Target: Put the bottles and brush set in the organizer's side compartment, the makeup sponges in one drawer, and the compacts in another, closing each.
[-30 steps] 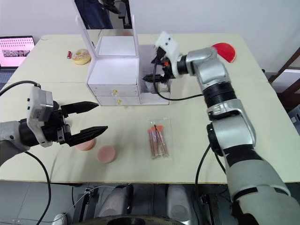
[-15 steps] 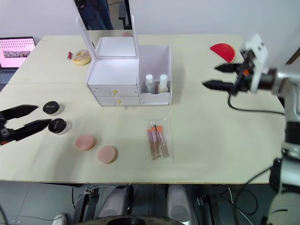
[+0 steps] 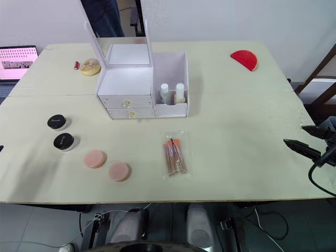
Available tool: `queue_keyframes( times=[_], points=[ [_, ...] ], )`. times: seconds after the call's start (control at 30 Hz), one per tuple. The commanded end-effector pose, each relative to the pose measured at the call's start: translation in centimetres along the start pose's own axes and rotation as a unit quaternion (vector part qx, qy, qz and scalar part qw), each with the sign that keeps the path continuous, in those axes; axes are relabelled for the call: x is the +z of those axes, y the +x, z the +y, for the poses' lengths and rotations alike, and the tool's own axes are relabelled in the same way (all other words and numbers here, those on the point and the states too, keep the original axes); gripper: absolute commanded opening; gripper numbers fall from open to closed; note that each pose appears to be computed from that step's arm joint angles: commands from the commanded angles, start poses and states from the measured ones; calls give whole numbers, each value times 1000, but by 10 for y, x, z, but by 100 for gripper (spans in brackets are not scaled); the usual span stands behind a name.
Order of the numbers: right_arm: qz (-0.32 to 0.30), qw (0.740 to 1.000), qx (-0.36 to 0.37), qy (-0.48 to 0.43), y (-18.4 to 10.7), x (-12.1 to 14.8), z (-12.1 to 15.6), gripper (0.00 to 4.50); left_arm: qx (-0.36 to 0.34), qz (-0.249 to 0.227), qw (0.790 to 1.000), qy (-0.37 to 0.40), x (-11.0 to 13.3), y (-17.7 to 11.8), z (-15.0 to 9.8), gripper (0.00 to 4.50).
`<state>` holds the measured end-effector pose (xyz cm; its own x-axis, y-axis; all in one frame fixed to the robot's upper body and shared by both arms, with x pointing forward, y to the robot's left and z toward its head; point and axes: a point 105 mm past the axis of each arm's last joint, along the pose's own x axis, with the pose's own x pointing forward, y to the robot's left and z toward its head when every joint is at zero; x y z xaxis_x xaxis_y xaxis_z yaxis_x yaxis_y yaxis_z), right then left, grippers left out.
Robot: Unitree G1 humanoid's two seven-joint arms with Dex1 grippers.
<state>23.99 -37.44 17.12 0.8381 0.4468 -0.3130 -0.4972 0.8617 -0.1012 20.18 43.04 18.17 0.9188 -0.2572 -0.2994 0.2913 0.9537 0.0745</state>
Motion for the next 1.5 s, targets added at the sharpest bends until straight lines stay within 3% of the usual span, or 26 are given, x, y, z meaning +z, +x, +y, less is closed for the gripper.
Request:
queue_keyframes(
  times=[0.03,0.33,0.47,0.57,0.67,0.77,0.93,1.03,1.23,1.27,1.5],
  points=[
    [-39,999,-7,-25,-5,19,1,447,-4,-8,1000,24,12,-1,1,450],
    [-42,998,2,-41,-1,28,8,447,-9,-11,1000,26,14,4,2,450],
    [-51,995,67,-56,17,51,38,447,-66,-11,997,39,18,25,-22,450],
    [-57,987,134,-73,40,73,74,447,-152,-14,986,63,22,58,-71,450],
    [-53,977,191,-84,62,85,109,447,-251,-32,965,75,28,88,-138,450],
    [-39,965,241,-93,78,87,137,447,-338,-44,936,89,31,108,-205,450],
    [-18,955,287,-76,98,84,166,447,-413,-71,903,100,37,132,-282,450],
    [27,949,310,-56,106,71,178,450,-449,-71,885,102,34,139,-309,359],
    [115,949,289,41,123,53,165,450,-486,-58,865,114,21,160,-334,36],
    [131,944,297,63,125,50,167,450,-489,-59,863,112,20,164,-339,2],
    [226,904,315,181,143,32,178,450,-500,-43,857,118,5,180,-354,2]
  ],
)
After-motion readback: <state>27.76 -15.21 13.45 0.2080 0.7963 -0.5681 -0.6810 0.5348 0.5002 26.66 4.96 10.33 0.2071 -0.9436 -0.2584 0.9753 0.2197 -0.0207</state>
